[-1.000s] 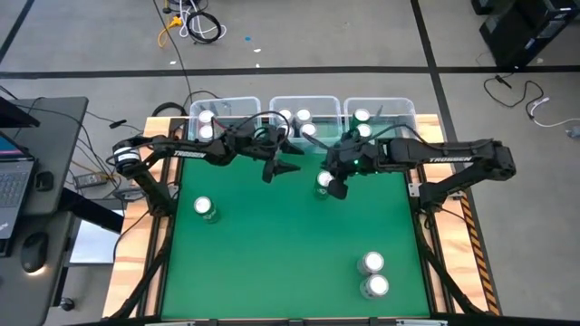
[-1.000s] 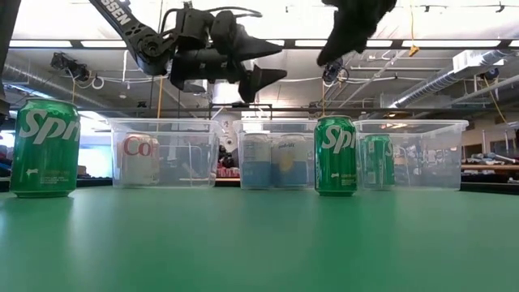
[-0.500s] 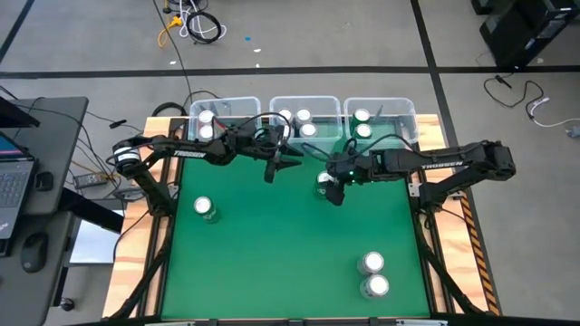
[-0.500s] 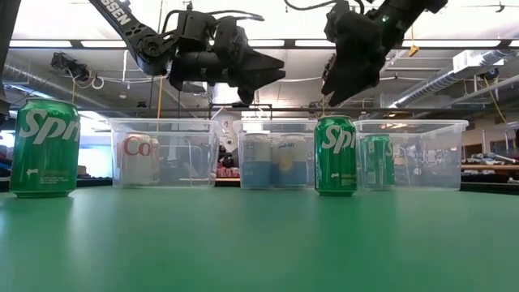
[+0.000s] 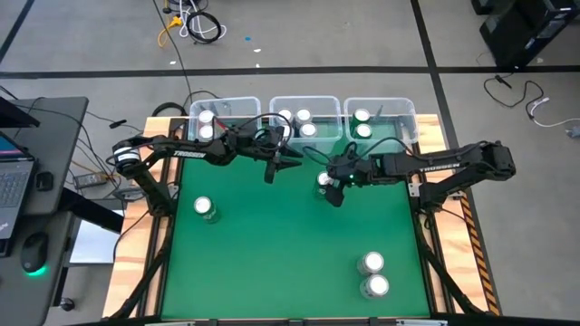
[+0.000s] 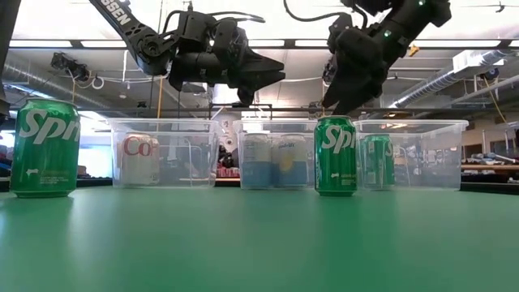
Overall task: Sort soda cans
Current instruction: Put the top green soda can into the right transparent bin
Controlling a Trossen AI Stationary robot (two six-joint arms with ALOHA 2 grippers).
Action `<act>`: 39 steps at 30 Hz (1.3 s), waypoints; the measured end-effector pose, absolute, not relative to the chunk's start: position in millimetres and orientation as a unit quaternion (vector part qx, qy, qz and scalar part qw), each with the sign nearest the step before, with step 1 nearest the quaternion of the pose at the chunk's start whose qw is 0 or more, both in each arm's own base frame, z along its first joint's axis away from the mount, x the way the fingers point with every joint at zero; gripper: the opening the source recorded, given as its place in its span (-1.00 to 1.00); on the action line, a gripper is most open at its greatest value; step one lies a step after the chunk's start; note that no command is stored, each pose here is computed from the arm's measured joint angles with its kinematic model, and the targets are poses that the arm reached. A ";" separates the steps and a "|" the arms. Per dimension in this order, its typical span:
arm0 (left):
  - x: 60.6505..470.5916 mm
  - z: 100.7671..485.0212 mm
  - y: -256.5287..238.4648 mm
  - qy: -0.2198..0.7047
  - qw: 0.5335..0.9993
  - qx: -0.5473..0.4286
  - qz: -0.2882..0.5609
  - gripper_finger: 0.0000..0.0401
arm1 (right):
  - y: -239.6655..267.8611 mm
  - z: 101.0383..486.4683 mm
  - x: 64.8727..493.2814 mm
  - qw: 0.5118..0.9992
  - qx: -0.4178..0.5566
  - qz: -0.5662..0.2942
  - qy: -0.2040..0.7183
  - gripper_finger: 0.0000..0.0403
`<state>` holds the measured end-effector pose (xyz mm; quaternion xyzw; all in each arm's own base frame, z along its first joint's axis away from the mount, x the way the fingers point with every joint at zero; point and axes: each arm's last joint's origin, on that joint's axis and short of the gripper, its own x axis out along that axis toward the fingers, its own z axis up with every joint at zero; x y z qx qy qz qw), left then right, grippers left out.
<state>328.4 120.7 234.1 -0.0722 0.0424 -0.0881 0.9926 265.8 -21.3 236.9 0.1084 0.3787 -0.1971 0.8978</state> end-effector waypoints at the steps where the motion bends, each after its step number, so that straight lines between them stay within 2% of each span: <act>1: 328.4 234.1 120.7 0.042 0.993 -0.072 -0.088 -0.33 | -21.3 234.7 265.4 0.898 0.108 -0.197 0.378 0.78; 9: 328.4 233.3 120.6 0.047 0.992 -0.074 -0.088 -0.33 | -21.2 216.7 262.9 0.899 0.110 -0.198 0.374 0.76; 15: 328.3 233.0 120.6 0.048 0.992 -0.075 -0.087 -0.33 | -22.0 195.9 276.1 0.892 0.114 -0.202 0.389 0.74; 18: 328.3 232.9 120.6 0.048 0.992 -0.075 -0.087 -0.33 | -23.1 189.0 284.7 0.895 0.116 -0.212 0.375 0.67; 22: 328.3 232.8 120.6 0.049 0.992 -0.076 -0.087 -0.33 | -24.0 186.2 288.5 0.894 0.136 -0.229 0.360 0.46; 26: 328.3 232.8 120.7 0.049 0.992 -0.076 -0.087 -0.33 | -24.3 187.5 286.9 0.891 0.145 -0.240 0.358 0.45; 31: 328.3 232.8 120.7 0.049 0.992 -0.076 -0.087 -0.33 | -25.0 205.1 284.3 0.892 0.153 -0.256 0.339 0.45; 39: 328.3 232.8 120.8 0.049 0.992 -0.076 -0.085 -0.33 | -29.0 274.9 275.3 0.903 0.147 -0.296 0.275 0.45</act>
